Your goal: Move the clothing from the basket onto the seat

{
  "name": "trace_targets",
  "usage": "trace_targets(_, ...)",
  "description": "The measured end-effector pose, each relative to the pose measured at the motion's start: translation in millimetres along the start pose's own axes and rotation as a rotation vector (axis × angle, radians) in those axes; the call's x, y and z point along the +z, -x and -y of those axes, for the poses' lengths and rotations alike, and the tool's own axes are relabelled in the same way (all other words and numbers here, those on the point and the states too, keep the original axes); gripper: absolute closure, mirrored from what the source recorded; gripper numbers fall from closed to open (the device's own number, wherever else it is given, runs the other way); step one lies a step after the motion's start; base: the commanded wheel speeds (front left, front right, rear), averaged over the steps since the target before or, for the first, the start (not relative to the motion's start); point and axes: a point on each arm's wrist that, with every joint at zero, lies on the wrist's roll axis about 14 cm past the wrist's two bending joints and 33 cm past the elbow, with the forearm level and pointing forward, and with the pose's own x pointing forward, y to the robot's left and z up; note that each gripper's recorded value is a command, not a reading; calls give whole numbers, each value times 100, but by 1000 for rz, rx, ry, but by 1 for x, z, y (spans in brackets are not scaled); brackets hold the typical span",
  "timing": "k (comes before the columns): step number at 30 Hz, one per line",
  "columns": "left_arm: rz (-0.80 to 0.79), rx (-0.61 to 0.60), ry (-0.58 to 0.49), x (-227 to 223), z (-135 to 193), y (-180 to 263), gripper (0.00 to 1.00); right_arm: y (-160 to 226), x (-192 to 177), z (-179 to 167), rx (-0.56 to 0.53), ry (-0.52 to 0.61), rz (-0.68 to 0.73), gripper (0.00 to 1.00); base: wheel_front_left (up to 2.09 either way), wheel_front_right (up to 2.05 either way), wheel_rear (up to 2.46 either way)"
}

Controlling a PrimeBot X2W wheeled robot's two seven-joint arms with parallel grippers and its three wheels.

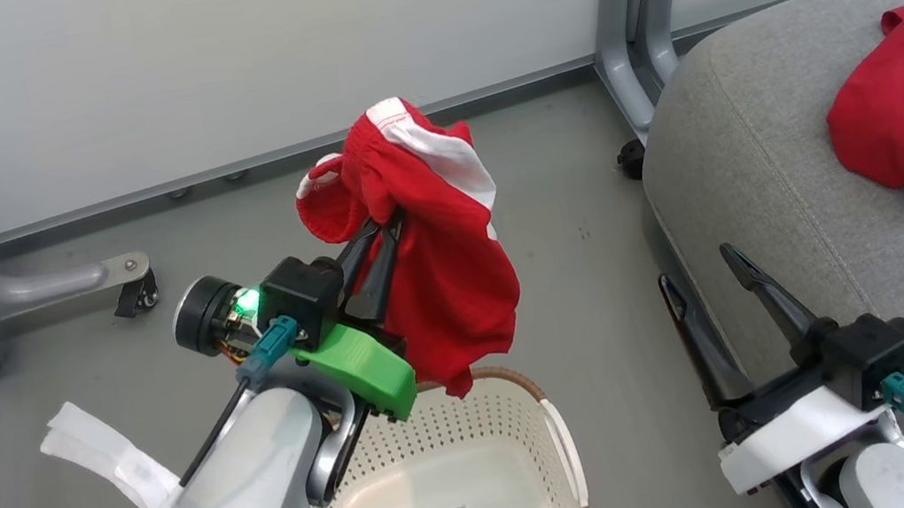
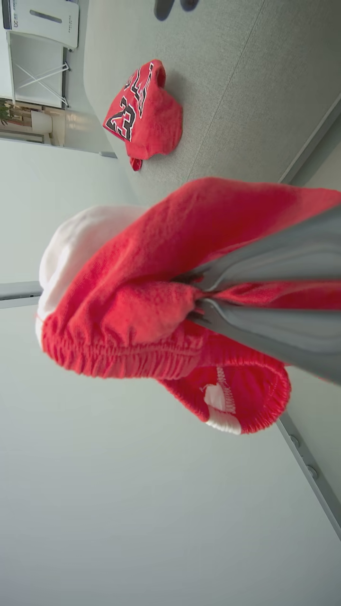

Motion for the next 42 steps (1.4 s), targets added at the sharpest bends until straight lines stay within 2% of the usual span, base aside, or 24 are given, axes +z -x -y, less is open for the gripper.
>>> trace_targets(14, 65, -13, -22, 23, 7, 4, 100, 4, 6, -19, 50, -12, 15, 0, 0, 0, 0)
trace_targets(26, 57, -42, -13, 18, 15, 3, 100, -43, 29, -82, 289, 72, 98, 0, 0, 0, 0)
trace_targets(35, 59, -63, -5, 15, 22, 3, 100, -67, -1, -98, 391, 116, 11, 0, 0, 0, 0)
trace_targets(42, 59, -87, -4, 13, 26, -1, 100, -78, -26, -116, 469, 81, -64, 0, 0, 0, 0)
